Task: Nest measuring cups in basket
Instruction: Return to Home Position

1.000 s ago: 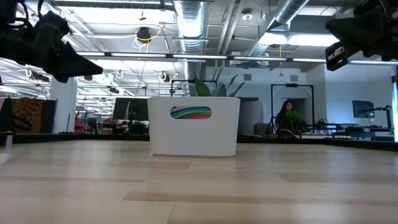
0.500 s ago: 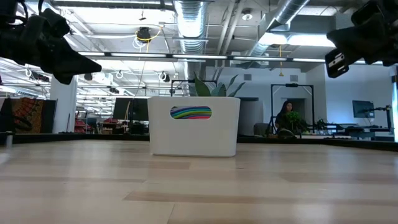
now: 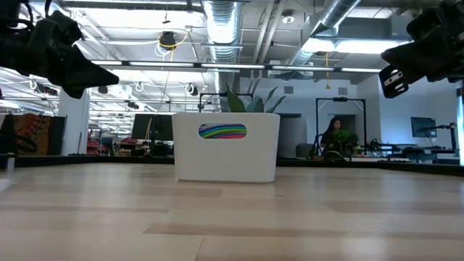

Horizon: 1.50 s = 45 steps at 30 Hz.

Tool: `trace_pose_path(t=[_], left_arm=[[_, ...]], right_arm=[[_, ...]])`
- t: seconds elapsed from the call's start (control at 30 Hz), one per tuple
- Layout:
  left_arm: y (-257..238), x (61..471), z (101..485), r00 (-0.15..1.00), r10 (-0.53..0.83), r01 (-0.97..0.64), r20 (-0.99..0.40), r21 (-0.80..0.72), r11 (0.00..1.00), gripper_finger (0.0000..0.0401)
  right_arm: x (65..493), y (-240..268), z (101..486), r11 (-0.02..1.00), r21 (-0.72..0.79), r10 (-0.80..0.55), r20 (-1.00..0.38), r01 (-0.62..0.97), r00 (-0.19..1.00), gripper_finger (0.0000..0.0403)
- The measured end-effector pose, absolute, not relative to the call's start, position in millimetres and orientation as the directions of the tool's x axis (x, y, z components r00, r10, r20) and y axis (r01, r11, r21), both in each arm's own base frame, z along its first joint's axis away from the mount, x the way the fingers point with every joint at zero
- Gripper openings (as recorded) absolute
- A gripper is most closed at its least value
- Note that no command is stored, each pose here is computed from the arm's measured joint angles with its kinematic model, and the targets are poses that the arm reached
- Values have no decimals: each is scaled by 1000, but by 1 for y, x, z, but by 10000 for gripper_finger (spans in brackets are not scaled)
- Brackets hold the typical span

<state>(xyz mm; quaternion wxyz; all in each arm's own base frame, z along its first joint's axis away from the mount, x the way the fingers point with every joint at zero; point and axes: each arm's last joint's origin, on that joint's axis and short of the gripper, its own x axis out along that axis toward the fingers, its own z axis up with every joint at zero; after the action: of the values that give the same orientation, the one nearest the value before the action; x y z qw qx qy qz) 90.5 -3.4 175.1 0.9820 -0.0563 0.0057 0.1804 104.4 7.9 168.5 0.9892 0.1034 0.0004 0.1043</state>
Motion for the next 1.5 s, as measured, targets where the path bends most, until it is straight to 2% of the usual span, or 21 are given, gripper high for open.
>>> trace_pose_path(t=[0.33,0.9,1.5], left_arm=[[-3,90,175,934,357,-357,-32,-18,934,2],[-3,90,175,934,356,-357,-32,-26,934,2],[-3,90,175,934,356,-357,-33,-27,934,2]], right_arm=[[104,8,161,957,218,206,-53,-190,977,39],[104,8,160,957,221,205,-69,-186,976,27],[104,8,159,957,222,206,-72,-185,976,39]])
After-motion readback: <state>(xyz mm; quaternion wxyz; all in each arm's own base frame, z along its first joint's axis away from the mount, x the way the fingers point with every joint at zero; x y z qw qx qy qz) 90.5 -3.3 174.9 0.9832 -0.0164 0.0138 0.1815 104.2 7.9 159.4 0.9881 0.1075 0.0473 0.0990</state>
